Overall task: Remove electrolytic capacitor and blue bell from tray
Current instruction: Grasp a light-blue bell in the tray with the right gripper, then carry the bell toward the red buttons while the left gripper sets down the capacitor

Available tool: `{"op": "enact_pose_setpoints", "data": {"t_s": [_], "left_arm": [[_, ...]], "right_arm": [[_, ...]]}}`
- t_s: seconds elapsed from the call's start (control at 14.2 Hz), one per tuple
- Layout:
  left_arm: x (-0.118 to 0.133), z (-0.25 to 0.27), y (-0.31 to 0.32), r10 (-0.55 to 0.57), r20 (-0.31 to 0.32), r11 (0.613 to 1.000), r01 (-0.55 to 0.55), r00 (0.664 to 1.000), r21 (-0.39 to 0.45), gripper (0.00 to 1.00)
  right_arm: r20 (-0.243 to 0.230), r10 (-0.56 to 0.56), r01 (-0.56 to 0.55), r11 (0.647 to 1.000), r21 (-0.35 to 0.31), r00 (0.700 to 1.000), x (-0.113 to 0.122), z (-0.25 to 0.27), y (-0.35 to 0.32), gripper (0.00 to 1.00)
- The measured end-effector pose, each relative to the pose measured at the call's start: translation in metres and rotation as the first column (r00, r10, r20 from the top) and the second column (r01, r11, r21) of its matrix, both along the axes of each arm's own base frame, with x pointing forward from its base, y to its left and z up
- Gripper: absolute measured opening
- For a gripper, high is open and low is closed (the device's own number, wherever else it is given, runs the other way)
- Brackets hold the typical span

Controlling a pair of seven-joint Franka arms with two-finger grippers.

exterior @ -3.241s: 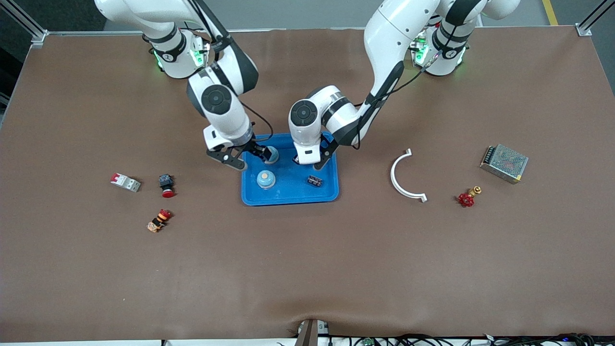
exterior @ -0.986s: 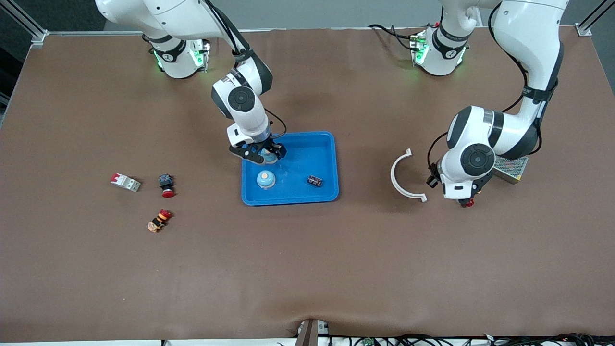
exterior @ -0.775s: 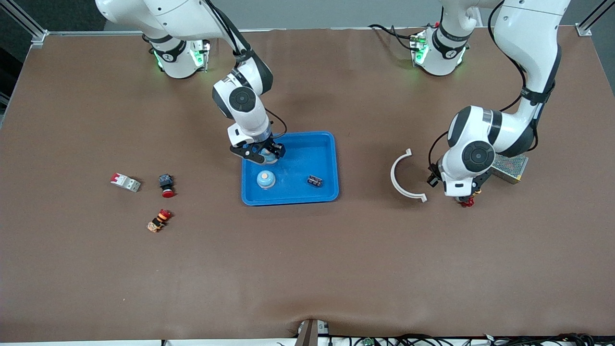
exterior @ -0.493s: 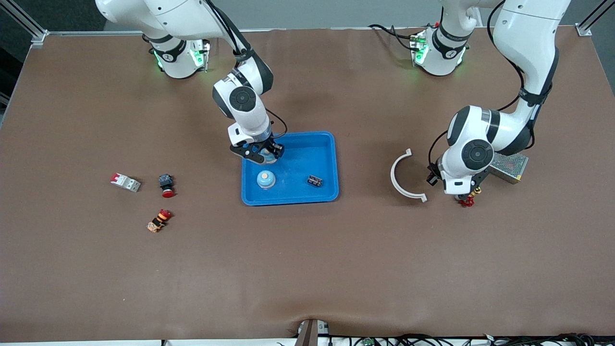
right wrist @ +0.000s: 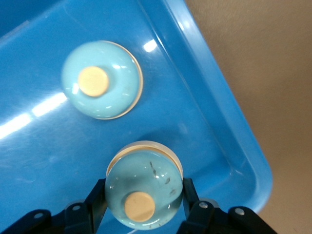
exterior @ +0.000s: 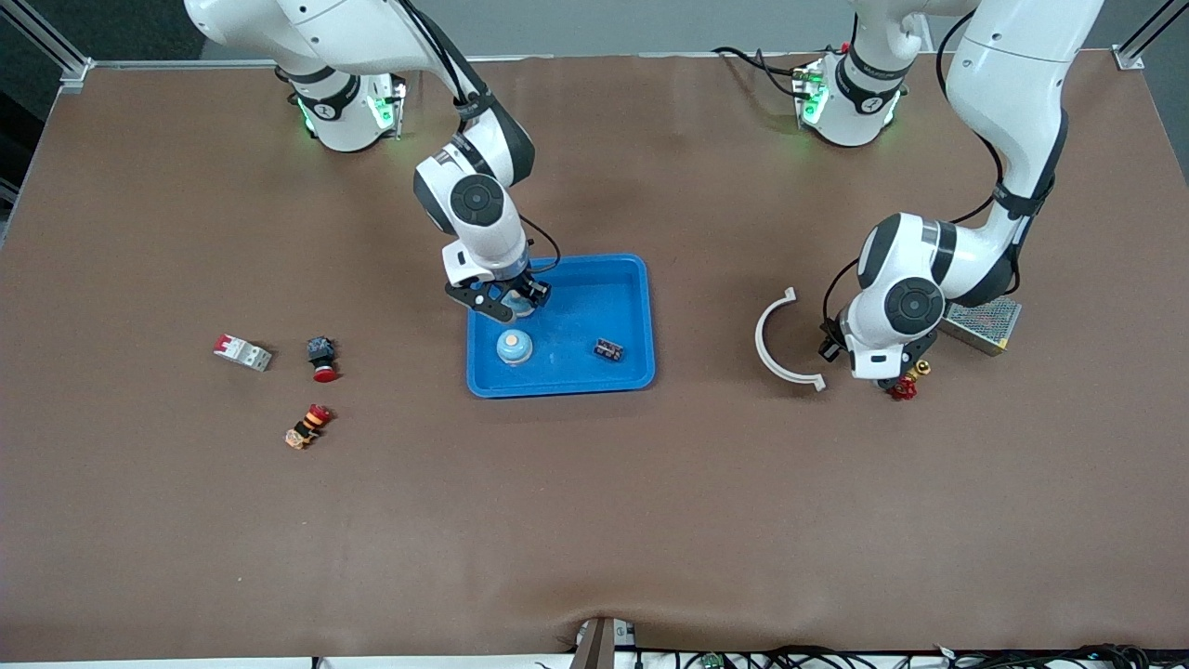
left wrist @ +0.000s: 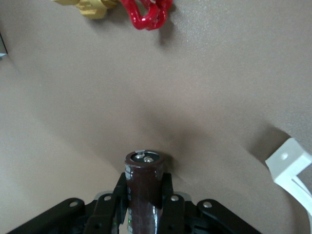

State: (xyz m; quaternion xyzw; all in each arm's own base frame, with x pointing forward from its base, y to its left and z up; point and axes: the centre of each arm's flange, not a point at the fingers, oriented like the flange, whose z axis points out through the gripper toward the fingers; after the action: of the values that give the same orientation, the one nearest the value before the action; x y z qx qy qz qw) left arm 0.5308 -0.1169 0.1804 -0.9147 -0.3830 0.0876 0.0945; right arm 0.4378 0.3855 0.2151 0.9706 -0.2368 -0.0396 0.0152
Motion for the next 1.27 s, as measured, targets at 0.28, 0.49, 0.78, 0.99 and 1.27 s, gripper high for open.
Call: {"op": "enact_pose_setpoints", "data": {"t_s": [0.28,0.49,0.78,0.99,1.27], "left_arm": [[-0.004,-0.003,0.001,0.057,-0.003,0.998,-0.057,0.998,0.016,0.3],[-0.012,-0.007,0.001,0.097,-0.012,0.995,-0.096,0.995,0.031,0.3],[-0.029,-0.008,0.004,0.098,-0.033,0.994,-0.097,0.995,0.043,0.3],[-0.038,-0.009,0.004,0.104,-0.042,0.994,-0.102,0.994,0.049,0.3],[-0.046,-0.009,0.004,0.102,-0.05,0.994,-0.1,0.993,0.054,0.33]], "right_arm": [[-0.039,0.013,-0.015,0.999,-0.042,0.999,0.027,0.03,-0.005,0.66],[-0.046,0.046,-0.048,0.998,-0.042,0.998,0.045,0.035,-0.029,0.66],[-0.033,0.113,-0.114,0.993,-0.04,0.993,0.08,0.042,-0.08,0.66],[-0.039,0.164,-0.165,0.986,-0.021,0.986,0.109,0.053,-0.139,0.66],[-0.037,0.228,-0.228,0.974,0.002,0.973,0.13,0.063,-0.202,0.66]]}}
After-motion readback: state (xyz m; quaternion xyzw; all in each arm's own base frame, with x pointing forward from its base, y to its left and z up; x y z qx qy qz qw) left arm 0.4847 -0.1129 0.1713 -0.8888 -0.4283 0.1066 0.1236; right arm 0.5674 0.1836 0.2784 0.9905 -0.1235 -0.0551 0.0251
